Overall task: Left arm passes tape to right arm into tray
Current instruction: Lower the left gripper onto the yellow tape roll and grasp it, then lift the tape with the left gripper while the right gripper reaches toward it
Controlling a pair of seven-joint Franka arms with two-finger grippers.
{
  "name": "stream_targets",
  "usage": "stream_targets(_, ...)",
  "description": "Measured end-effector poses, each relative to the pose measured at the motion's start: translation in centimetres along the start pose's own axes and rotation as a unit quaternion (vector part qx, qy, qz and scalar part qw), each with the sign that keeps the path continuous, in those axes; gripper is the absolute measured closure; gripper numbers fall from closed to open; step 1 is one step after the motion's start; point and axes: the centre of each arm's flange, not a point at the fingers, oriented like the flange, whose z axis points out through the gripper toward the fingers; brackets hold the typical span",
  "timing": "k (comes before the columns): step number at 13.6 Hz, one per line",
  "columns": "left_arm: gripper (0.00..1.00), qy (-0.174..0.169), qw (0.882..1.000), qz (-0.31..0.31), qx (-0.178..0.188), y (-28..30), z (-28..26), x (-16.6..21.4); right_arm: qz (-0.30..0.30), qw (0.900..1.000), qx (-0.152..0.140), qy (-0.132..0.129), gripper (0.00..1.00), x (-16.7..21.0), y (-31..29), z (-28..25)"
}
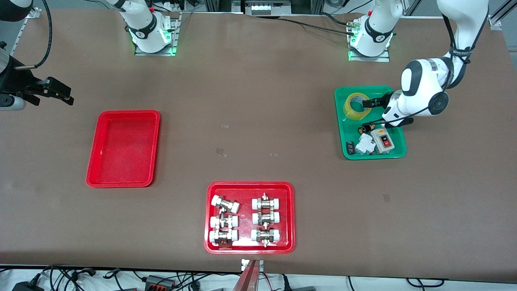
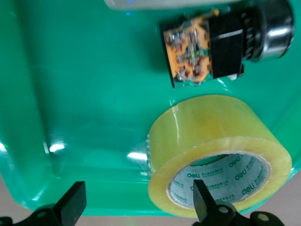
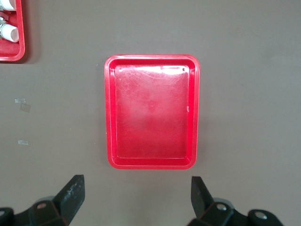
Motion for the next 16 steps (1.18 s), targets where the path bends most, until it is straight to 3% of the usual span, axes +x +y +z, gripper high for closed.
stream_targets(2, 0.04, -0.003, 1.0, 0.0, -0.002, 0.2, 0.2, 0.0, 0.0, 1.0, 0.0, 0.0, 0.0, 0.0, 0.0, 0.0)
stream_targets(9, 0.78, -0.001, 1.0, -0.004, -0.011, 0.5, 0.0, 0.1, -0.002, 1.0, 0.0, -0.001, 0.0, 0.0, 0.0, 0.0)
stream_targets(13, 0.78, -0.001, 1.0, -0.004, -0.012, 0.5, -0.5, 0.2, -0.003, 1.0, 0.0, -0.001, 0.0, 0.0, 0.0, 0.0)
stream_targets(16, 0.78, -0.007, 1.0, 0.01, -0.02, 1.8, -5.3, 1.3, -0.005, 1.0, 0.0, -0.002, 0.0, 0.0, 0.0, 0.0)
